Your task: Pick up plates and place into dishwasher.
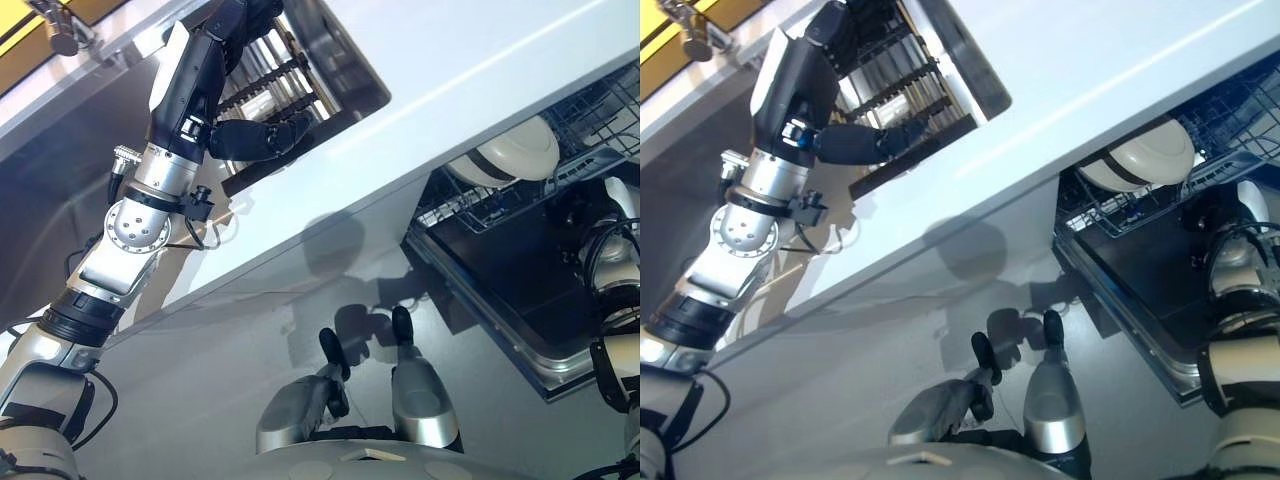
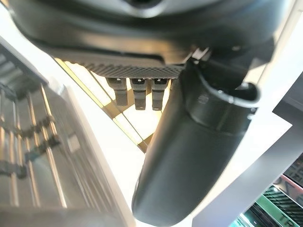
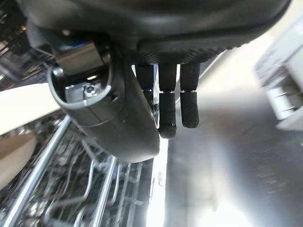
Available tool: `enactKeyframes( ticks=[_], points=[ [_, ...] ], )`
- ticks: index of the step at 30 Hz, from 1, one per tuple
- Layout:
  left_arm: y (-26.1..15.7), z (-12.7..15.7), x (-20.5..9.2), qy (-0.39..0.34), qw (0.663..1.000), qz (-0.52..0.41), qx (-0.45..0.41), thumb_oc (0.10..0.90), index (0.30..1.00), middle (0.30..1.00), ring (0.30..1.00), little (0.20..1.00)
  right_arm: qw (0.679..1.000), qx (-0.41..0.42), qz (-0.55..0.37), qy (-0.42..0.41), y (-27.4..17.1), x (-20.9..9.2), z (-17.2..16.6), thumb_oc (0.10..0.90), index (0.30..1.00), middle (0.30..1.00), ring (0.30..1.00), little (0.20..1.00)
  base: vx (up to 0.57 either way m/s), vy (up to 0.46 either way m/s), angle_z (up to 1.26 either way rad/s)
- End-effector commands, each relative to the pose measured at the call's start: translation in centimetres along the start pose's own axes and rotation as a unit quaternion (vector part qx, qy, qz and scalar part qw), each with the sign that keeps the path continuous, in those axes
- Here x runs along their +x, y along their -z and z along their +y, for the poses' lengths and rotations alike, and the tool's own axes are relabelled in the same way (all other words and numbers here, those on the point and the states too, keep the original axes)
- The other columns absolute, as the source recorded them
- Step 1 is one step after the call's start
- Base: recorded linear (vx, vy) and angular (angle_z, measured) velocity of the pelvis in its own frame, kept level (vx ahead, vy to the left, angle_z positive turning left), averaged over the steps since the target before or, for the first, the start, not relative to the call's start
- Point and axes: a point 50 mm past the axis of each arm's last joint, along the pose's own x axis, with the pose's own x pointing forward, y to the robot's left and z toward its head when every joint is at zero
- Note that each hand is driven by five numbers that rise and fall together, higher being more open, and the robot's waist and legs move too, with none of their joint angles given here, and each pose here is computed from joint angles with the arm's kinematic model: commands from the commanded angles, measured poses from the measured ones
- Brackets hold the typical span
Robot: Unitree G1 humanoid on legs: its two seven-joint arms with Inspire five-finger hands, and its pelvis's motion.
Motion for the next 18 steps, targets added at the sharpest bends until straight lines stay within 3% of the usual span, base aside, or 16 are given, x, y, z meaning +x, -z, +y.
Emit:
enactKeyframes(
  ticks=[1, 18],
  points=[
    [-3.2, 2.1, 1.1, -0.057, 0.992, -0.109, 0.005, 0.800, 0.900, 0.900, 0.900, 0.900, 0.997, 0.020, -0.067, 0.045, -5.0, 0.8, -2.7, 0.100, 0.300, 0.300, 0.300, 0.200, 0.00, -0.046, 0.20],
    [-3.4, 2.9, 0.6, -0.034, 0.993, -0.117, 0.008, 0.800, 0.900, 0.900, 0.900, 0.900, 0.975, 0.085, -0.154, 0.132, -8.2, 0.4, -5.3, 0.100, 0.300, 0.300, 0.300, 0.200, -0.01, -0.024, 0.10]
  ],
)
